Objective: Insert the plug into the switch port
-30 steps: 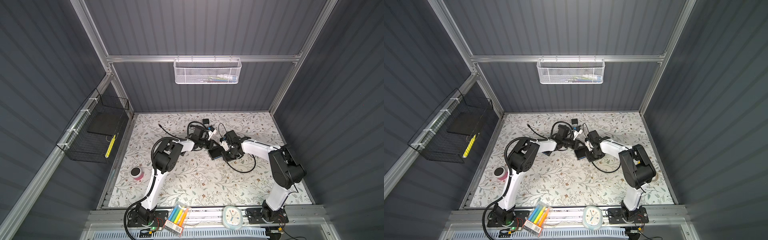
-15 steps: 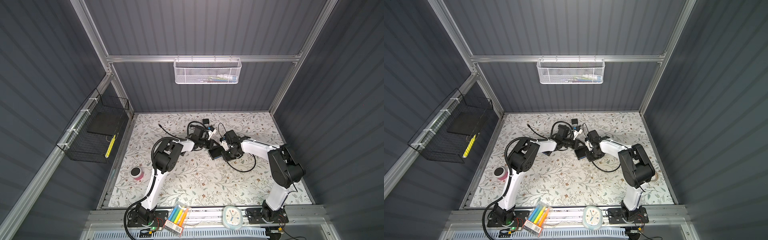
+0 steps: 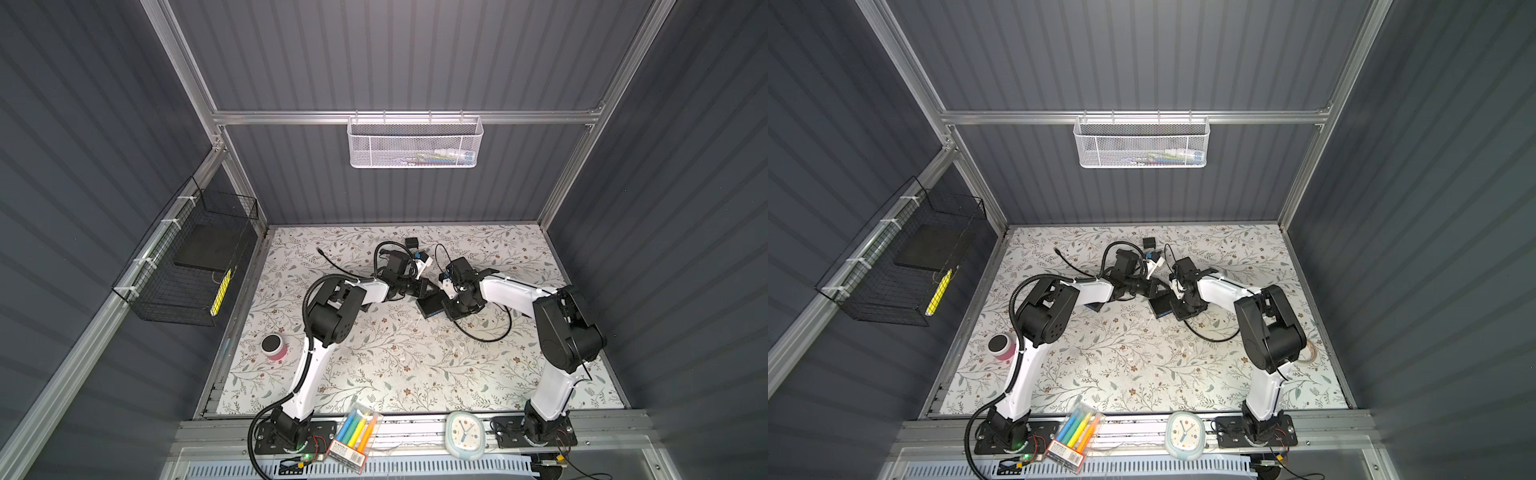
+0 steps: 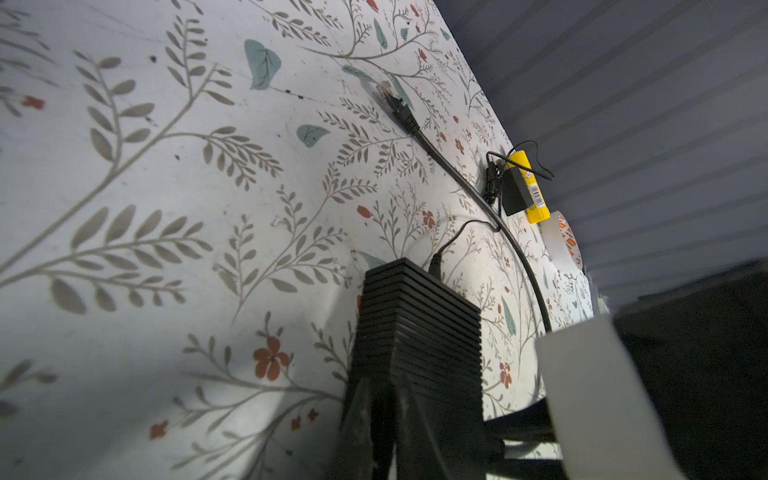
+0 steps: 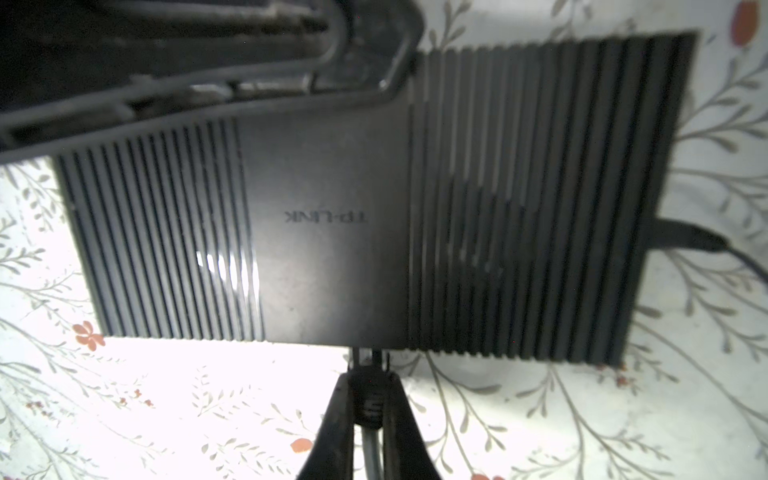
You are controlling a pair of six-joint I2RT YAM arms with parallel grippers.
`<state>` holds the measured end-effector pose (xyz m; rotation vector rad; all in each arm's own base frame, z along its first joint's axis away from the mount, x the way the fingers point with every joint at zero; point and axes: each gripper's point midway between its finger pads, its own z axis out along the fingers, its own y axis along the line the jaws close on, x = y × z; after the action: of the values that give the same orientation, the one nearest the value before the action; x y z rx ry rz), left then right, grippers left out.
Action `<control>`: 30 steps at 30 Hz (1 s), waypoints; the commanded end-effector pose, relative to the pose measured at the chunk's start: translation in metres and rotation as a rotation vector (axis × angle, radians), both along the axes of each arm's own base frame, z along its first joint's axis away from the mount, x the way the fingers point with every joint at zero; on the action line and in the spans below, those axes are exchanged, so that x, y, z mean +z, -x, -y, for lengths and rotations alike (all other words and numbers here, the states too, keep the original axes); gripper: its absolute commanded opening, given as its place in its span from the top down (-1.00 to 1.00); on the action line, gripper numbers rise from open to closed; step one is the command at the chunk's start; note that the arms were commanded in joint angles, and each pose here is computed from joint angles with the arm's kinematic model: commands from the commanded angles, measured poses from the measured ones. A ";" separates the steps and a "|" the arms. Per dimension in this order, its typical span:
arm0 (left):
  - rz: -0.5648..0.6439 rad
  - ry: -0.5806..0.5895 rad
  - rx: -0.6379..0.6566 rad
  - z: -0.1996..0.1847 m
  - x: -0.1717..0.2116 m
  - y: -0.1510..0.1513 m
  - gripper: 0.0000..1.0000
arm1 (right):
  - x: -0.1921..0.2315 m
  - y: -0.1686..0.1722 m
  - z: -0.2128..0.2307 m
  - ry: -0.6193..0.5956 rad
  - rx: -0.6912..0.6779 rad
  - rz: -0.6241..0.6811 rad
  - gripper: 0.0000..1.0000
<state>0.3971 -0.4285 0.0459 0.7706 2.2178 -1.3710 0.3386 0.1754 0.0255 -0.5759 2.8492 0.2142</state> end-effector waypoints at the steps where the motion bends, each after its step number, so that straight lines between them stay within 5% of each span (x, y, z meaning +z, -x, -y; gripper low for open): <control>1: -0.355 -0.107 -0.223 0.013 -0.065 0.115 0.75 | 0.091 -0.109 -0.032 -0.161 -0.041 0.467 1.00; 19: -0.366 -0.116 -0.218 0.009 -0.063 0.133 0.75 | 0.093 -0.120 -0.043 -0.189 -0.025 0.484 1.00; 30: -0.171 -0.156 -0.095 0.005 -0.021 0.056 -0.11 | 0.068 -0.061 -0.013 -0.139 -0.033 0.406 1.00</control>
<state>0.3908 -0.4258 0.0451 0.7513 2.3023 -1.2965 0.3494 0.1726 0.0440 -0.5556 2.7200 0.2067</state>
